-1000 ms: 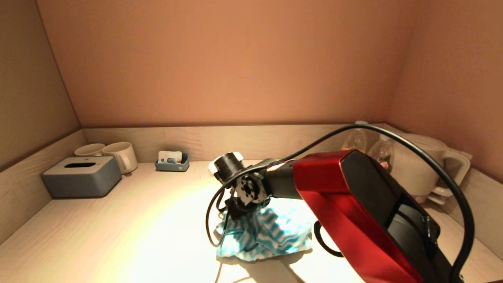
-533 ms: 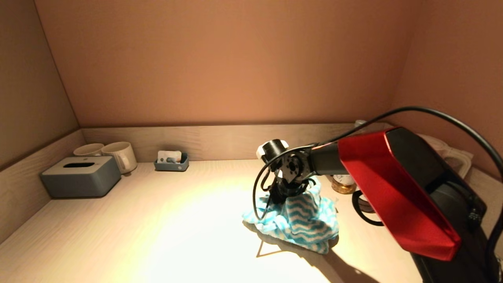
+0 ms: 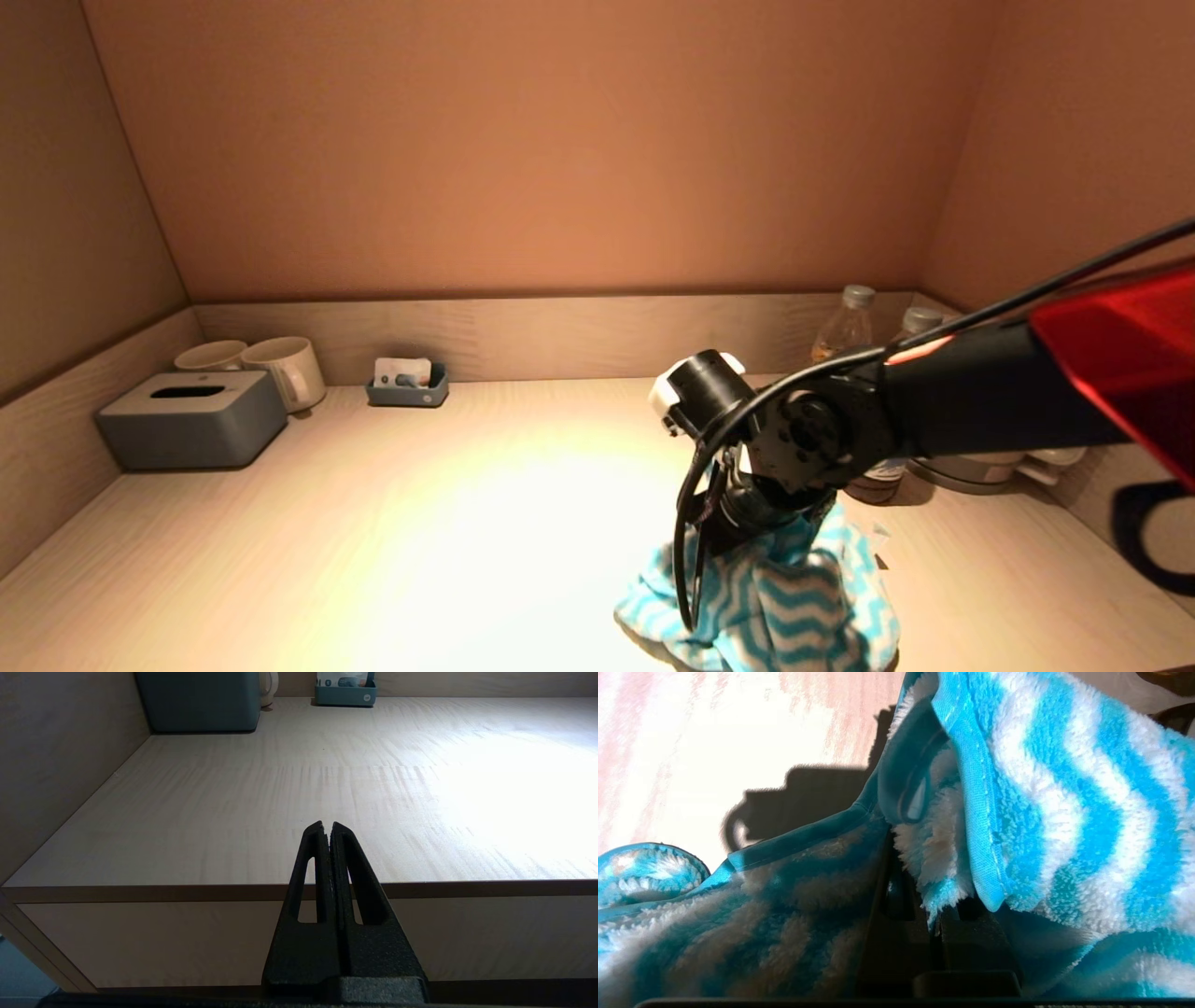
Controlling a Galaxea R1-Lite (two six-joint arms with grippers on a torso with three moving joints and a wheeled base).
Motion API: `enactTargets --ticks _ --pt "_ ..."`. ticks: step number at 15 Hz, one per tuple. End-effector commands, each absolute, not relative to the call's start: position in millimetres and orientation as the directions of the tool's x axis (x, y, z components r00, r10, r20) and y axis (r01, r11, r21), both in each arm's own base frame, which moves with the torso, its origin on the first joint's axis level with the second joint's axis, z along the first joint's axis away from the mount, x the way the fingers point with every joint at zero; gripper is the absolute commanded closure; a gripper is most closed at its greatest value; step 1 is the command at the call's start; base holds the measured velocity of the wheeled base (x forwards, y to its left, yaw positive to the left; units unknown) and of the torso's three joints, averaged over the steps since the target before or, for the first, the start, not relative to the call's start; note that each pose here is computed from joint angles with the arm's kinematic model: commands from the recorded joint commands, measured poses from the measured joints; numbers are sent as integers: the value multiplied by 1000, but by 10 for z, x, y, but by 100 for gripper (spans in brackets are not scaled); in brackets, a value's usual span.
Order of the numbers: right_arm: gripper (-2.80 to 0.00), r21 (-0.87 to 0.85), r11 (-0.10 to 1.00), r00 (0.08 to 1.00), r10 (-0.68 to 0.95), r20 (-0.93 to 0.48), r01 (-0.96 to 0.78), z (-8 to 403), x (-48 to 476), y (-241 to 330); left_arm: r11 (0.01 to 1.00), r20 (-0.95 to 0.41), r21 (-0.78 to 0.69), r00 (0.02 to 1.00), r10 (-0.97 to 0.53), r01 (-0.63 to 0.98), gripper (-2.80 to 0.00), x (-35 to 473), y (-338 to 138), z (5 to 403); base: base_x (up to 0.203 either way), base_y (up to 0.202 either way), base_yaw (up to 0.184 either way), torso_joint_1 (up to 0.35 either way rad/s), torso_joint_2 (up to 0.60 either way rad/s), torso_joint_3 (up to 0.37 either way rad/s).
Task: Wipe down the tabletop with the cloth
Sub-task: Sweep the stains on the table, then place the tablecloth
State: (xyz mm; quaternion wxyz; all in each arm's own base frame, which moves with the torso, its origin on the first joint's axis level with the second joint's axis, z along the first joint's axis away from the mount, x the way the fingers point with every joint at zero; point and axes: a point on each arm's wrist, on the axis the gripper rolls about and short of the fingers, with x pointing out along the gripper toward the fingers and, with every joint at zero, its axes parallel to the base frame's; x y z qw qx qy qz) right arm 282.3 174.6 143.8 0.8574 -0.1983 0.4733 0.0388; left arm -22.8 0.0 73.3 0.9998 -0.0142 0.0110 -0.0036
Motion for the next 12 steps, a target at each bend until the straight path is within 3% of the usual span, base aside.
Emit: enactTargets --ticks 1,6,9,12 --pt "0 -279 924 607 -68 -792 -261 1764 2483 1626 1000 -21 -29 1000 -6 6 0 -228 -1 733 0 0 0 0 0 0" --pt "0 -244 966 737 -101 -669 -89 2312 2138 1082 1000 -21 -29 1000 -8 7 0 -228 0 733 0 0 0 0 0 0" --pt "0 -205 969 787 -234 -571 139 2596 2077 581 1000 -21 -29 1000 -8 7 0 -228 0 733 0 0 0 0 0 0" --pt "0 -163 916 775 -397 -492 366 2751 2071 103 1000 -21 -29 1000 -8 7 0 -228 0 733 0 0 0 0 0 0"
